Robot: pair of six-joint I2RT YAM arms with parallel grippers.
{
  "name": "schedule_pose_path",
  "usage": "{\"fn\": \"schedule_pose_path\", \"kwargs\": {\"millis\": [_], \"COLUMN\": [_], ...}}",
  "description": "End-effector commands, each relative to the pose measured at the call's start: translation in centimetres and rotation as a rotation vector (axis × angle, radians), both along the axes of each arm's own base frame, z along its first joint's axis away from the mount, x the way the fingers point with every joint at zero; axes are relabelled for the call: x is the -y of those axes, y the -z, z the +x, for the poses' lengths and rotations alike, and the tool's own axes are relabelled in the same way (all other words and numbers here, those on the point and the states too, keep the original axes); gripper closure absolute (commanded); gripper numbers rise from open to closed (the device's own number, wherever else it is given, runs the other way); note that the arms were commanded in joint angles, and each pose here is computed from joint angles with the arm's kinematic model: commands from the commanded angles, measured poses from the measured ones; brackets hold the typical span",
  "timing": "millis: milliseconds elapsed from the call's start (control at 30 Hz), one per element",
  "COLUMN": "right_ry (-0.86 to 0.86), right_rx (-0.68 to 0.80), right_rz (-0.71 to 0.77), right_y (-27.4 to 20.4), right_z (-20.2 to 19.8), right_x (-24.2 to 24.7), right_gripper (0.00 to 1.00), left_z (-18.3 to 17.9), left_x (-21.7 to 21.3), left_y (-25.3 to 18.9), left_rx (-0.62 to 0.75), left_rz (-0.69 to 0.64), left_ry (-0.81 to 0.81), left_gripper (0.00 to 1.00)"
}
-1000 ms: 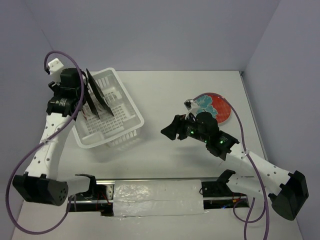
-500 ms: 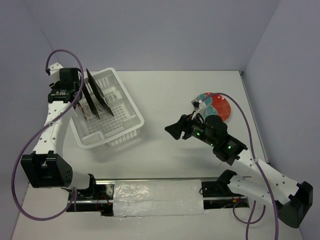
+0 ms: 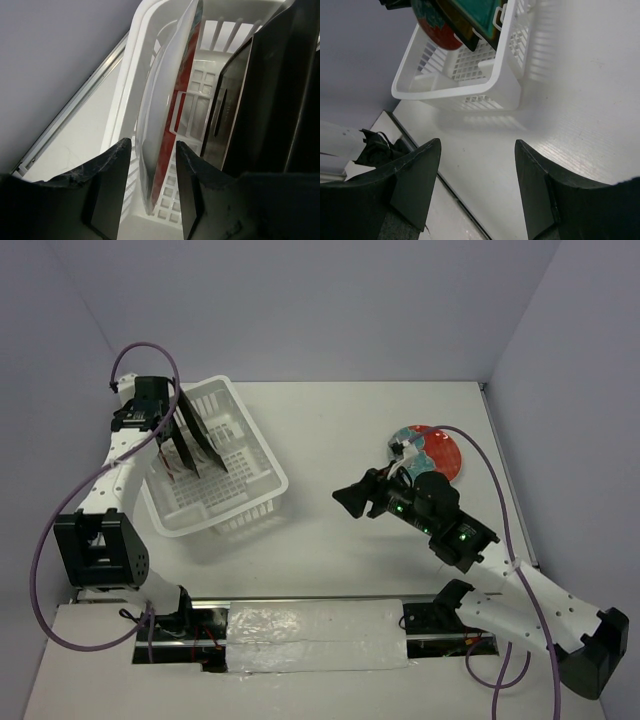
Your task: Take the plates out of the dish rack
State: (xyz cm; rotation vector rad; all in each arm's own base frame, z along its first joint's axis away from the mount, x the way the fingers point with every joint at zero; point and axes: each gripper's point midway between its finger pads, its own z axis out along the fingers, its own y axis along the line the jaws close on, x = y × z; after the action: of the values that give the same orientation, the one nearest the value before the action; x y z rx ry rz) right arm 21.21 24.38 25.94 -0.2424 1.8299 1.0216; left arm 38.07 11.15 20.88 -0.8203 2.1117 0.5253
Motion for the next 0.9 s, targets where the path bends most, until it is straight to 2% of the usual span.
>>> {"fn": "schedule_pose_path", "kwargs": {"millis": [0, 367, 433, 567, 767, 867], "right_ry": [0.021, 0.011, 0.019, 0.022, 0.049, 0.05], "right_rx": [0.052, 0.062, 0.064, 0.062, 0.079, 0.081], "right_rz": [0.004, 0.02, 0.018, 0.015, 0.02, 0.02], "right_y": [-1.0, -1.5, -1.5, -1.5, -1.8, -1.9], "right_z": [0.1, -0.2, -0.1, -0.1, 0.0, 0.0], "right_x": [0.4, 0.5, 0.6, 0.7, 1.2, 1.3], "right_gripper": [0.32, 0.32, 0.31, 0.31, 0.31, 0.31], "left_z": [1.1, 1.3, 1.4, 1.5, 1.4, 1.6], "left_x": [-0.6, -1.0, -1.1, -1.1, -1.2, -1.1], "left_y": [-1.1, -0.6, -0.3, -0.4, -1.0, -2.1], "left_rx": [0.036, 0.019, 0.009, 0.003, 0.01, 0.042], "left_rz": [0.01, 0.024, 0.023, 0.025, 0.034, 0.023], "left_ry": [-0.034, -0.051, -0.051, -0.047, -0.061, -0.058], "left_gripper": [0.48, 0.56, 0.63, 0.71, 0.99, 1.0]}}
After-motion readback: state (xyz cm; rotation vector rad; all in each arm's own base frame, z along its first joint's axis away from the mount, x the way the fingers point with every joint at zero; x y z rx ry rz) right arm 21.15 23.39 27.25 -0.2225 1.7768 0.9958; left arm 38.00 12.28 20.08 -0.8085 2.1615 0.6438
